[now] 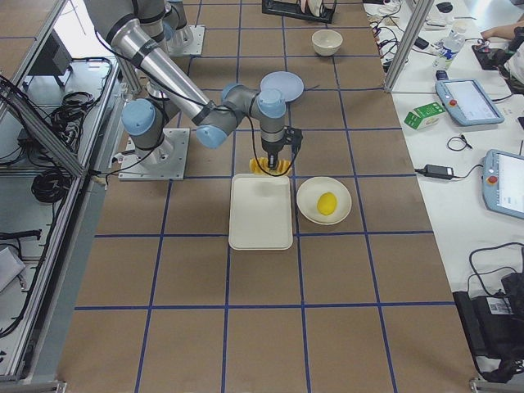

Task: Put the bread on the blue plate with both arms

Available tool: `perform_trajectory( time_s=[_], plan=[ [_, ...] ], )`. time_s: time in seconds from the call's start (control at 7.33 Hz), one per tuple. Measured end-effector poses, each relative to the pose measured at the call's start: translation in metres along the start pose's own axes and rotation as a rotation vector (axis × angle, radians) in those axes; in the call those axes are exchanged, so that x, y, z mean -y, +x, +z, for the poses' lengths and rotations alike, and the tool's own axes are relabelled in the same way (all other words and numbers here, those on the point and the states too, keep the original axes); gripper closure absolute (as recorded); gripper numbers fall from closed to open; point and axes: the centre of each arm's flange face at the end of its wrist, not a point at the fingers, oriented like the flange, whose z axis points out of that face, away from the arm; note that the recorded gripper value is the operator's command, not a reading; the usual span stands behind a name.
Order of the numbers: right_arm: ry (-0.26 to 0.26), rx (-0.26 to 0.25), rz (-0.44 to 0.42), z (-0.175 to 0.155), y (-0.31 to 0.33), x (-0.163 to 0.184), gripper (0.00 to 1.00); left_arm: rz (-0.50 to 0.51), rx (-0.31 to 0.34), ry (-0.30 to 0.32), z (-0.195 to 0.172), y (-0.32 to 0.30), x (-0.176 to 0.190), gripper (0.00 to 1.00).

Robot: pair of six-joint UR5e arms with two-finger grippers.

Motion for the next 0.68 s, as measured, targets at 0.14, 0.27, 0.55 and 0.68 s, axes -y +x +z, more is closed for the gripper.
perform_trajectory(
  time_s=[0.14,0.27,0.55,0.68],
  plan=[
    [-0.007,0.022,-0.036,-0.021,-0.034,0.006,1.00,0.002,0.010,-0.003,0.003,-0.001,0.000,0.00],
    [-0.005,0.048,-0.077,-0.037,-0.078,0.014,1.00,0.002,0.013,-0.006,0.007,0.000,0.001,0.00],
    [0.011,0.089,-0.098,-0.063,-0.185,0.030,1.00,0.000,0.014,-0.012,0.014,-0.001,0.002,0.00],
    [-0.007,0.098,-0.073,-0.059,-0.238,0.034,1.00,-0.008,0.003,-0.018,0.019,-0.005,0.005,0.00]
  ],
)
